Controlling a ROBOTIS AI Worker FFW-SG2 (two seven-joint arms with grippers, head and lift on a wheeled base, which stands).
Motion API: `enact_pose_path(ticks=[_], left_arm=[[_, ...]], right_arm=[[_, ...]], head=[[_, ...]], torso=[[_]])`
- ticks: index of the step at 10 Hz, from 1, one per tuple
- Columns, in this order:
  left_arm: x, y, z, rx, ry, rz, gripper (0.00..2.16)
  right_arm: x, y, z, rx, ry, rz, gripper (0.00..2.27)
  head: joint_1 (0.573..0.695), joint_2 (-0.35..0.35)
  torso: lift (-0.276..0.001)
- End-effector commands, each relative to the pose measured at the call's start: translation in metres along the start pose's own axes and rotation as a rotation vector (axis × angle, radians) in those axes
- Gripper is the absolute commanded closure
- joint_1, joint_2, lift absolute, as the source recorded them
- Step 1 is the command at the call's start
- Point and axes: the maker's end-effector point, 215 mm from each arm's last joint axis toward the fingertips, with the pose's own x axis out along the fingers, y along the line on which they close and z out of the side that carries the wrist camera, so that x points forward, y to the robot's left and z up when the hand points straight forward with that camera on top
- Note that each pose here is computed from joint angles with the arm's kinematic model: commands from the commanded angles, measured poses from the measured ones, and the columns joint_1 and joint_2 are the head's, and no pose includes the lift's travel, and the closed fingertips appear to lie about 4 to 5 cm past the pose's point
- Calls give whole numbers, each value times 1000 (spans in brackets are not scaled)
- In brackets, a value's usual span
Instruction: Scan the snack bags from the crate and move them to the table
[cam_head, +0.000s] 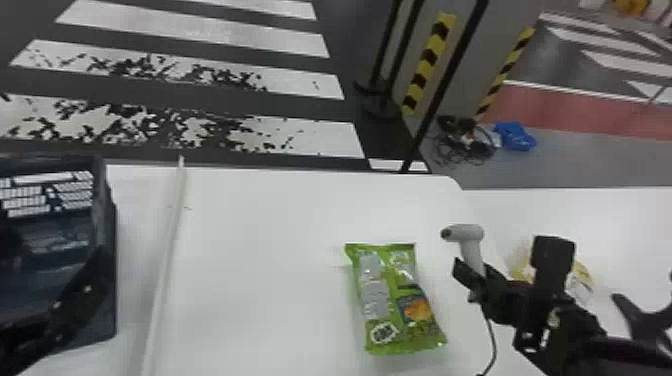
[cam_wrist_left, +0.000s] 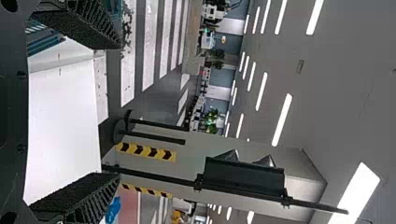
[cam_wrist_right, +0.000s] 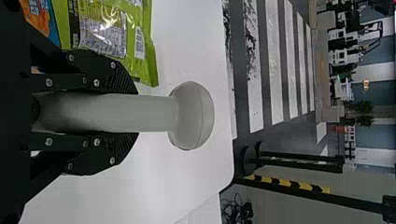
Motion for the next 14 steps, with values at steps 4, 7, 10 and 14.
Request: enact_pose_path(ticks=[4, 7, 10, 14], left_arm=[[-3, -2, -6, -4, 16, -1, 9], [-8, -1, -6, -1, 22, 3, 9], [-15, -2, -4, 8, 28, 8, 9], [-16, -10, 0, 18, 33, 5, 9]], right_arm=[[19, -36, -35, 20, 23, 17, 2132], [32, -47, -48, 13, 6, 35, 2132], [45, -53, -62, 34, 21, 75, 2132], [48, -66, -76, 45, 19, 70, 2003]], head=[[695, -350], [695, -350], [695, -350], [695, -350]], torso=[[-95], [-95], [-95], [-95]])
